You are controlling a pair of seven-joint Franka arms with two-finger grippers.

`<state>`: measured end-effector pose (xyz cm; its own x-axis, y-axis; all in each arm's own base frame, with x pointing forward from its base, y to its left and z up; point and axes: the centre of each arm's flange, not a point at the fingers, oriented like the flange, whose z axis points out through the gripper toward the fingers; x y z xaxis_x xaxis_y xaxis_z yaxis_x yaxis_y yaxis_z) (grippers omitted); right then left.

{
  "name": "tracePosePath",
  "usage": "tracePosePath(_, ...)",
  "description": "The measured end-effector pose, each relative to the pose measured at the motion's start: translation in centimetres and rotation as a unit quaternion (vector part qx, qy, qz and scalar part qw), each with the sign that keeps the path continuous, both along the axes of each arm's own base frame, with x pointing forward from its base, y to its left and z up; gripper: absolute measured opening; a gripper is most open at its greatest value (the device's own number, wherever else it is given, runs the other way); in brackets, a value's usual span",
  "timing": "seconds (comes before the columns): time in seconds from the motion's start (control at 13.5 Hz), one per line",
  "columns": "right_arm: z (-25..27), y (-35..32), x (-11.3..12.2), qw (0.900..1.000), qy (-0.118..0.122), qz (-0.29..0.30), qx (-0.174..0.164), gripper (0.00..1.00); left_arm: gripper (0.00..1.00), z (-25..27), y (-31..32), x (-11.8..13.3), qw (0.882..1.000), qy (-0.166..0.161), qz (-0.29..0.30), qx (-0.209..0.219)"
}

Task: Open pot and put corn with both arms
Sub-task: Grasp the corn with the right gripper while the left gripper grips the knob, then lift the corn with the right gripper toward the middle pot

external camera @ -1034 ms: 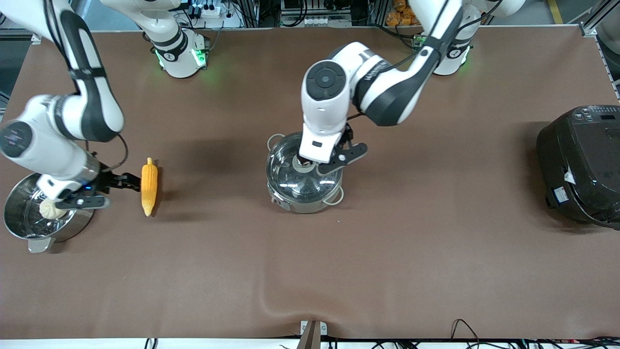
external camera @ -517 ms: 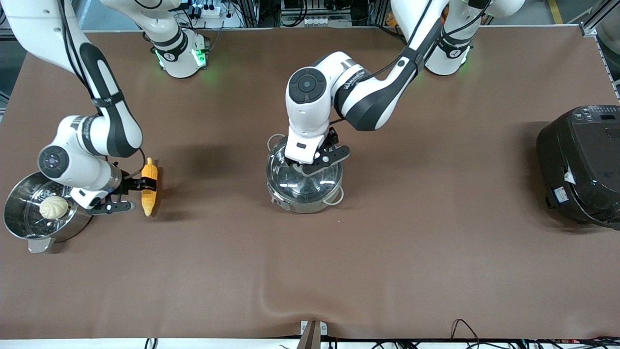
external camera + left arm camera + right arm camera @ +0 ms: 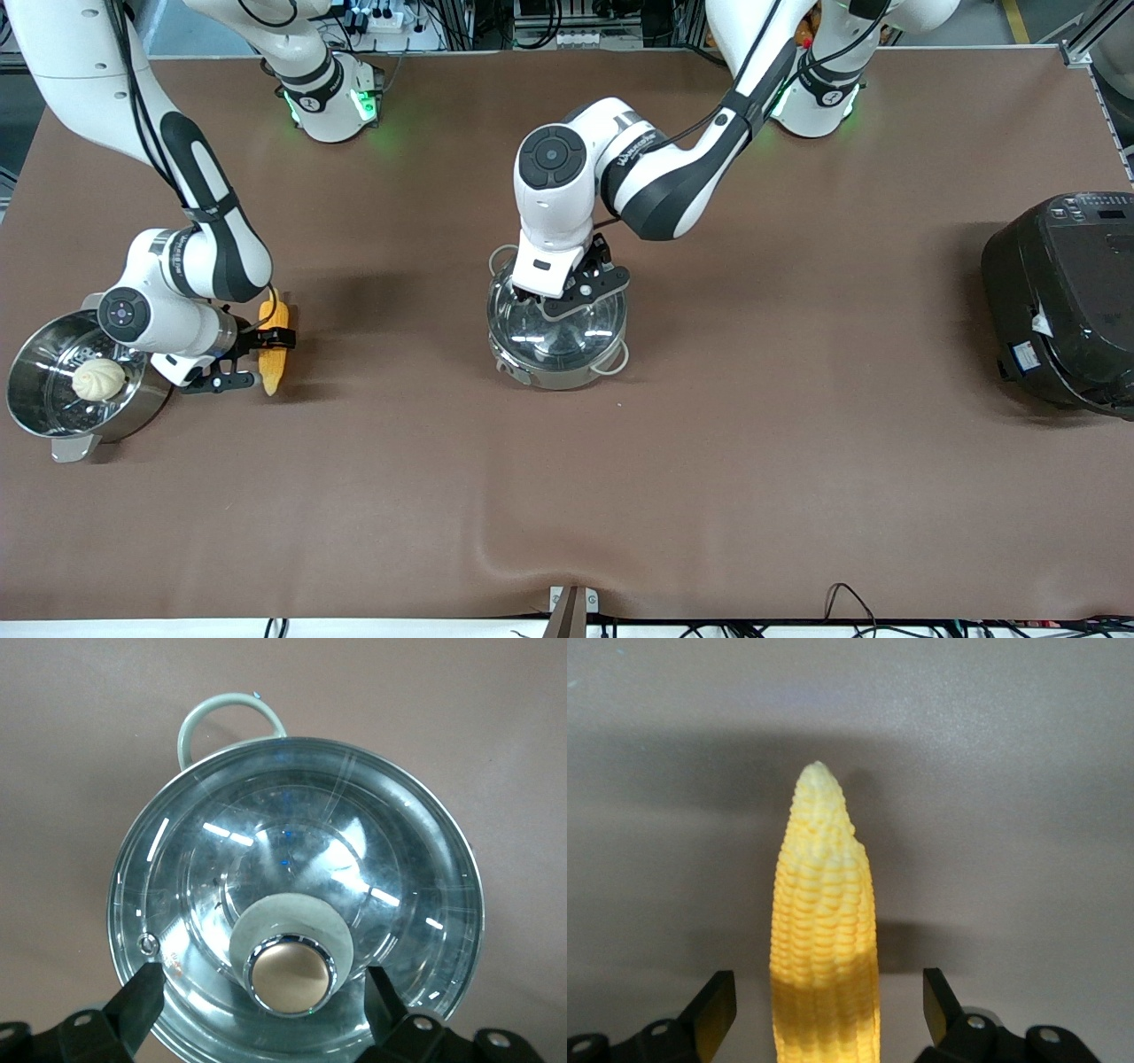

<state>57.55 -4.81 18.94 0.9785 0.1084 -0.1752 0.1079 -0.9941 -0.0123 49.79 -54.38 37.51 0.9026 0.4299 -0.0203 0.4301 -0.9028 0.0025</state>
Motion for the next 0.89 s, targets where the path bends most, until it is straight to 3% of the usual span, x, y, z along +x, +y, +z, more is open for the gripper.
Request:
tracePosePath(0.07, -0.1, -0.1, 0.0, 1.0, 0.001, 0.0, 0.0, 0.87, 0.97, -0.2, -0.1, 0.0, 1.0, 0.001, -0.001, 0.001)
tracePosePath(0.37, 0.0, 0.0, 0.1, 1.0, 0.002, 0.001, 0.001, 0.43, 0.94, -1.5, -0.1, 0.1, 1.0, 0.006, 0.0, 0.007)
tracePosePath(0.59, 1.7, 1.2, 1.0, 1.0, 0.021, 0.011, 0.005, 0.4, 0.93, -2.0, -0.2, 0.1, 1.0, 0.005, 0.0, 0.006)
tracePosePath(0.74, 5.8, 2.6, 2.7, 0.999, 0.042, 0.009, 0.02, 0.34, 0.87, -2.4, -0.3, 0.1, 1.0, 0.007, -0.001, 0.008)
tracePosePath(0.89, 11.6, 4.1, 4.6, 0.997, 0.052, 0.001, 0.05, 0.34, 0.69, -2.8, -0.7, -0.1, 1.0, 0.004, -0.003, 0.005)
